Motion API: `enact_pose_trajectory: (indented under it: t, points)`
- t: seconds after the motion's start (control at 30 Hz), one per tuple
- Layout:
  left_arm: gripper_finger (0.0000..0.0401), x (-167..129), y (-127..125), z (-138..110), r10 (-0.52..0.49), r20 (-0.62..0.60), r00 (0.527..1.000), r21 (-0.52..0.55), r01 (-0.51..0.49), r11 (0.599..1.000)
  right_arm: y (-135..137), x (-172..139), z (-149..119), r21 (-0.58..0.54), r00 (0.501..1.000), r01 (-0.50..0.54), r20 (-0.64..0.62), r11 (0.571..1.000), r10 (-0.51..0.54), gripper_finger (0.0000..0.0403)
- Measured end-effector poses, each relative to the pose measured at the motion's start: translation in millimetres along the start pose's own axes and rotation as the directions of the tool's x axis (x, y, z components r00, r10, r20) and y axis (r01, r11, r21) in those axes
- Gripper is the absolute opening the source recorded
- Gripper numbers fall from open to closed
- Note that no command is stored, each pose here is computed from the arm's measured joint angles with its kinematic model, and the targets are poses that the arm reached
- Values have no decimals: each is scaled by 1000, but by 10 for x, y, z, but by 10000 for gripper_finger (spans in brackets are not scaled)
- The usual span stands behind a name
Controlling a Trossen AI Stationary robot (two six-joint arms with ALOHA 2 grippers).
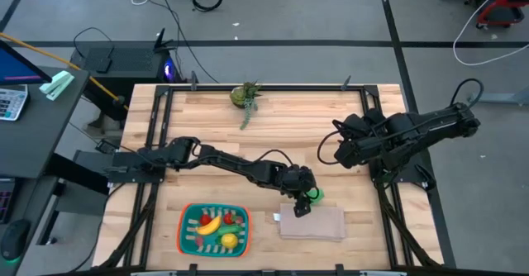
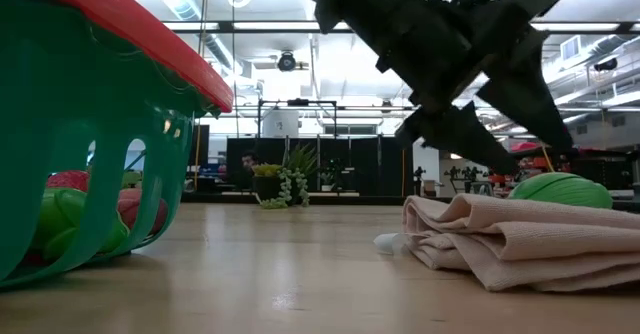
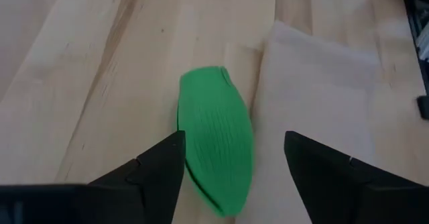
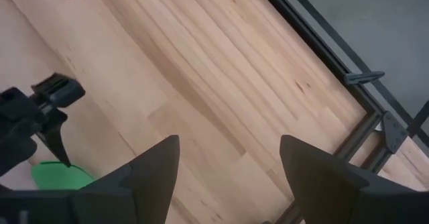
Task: Pick and placing Produce into tupperware
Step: Put the green corn into the blue basket
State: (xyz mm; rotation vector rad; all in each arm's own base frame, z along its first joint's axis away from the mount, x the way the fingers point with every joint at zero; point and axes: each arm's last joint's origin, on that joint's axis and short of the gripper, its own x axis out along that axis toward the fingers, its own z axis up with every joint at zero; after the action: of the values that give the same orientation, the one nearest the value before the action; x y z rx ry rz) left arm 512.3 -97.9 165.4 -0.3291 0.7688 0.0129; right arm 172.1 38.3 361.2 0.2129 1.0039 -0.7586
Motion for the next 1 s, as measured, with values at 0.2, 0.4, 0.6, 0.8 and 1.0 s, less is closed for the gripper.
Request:
enact_pose_trajectory:
  t: [0.2, 0.4, 0.6, 0.8, 1.0]
  points:
    - [268, 71, 42, -47, 12, -14, 1000, -4, -12, 1000, -5, 7, 9, 7, 1000, 2, 0, 1000, -2, 268]
    - [267, 77, 51, -52, 15, -19, 1000, -1, -15, 1000, -5, 6, 10, 7, 1000, 2, 1, 1000, -2, 268]
    - [266, 141, 80, -77, 17, -16, 1000, -7, -17, 1000, -4, 5, 12, 9, 1000, 0, 2, 1000, 0, 268]
    - [266, 247, 87, -183, 23, -41, 999, -32, -24, 999, -2, 5, 13, 9, 1000, 0, 2, 1000, 0, 268]
    - [262, 317, 89, -215, 13, -26, 1000, -56, -14, 998, -5, 4, 16, 9, 1000, 7, 14, 1000, -8, 268]
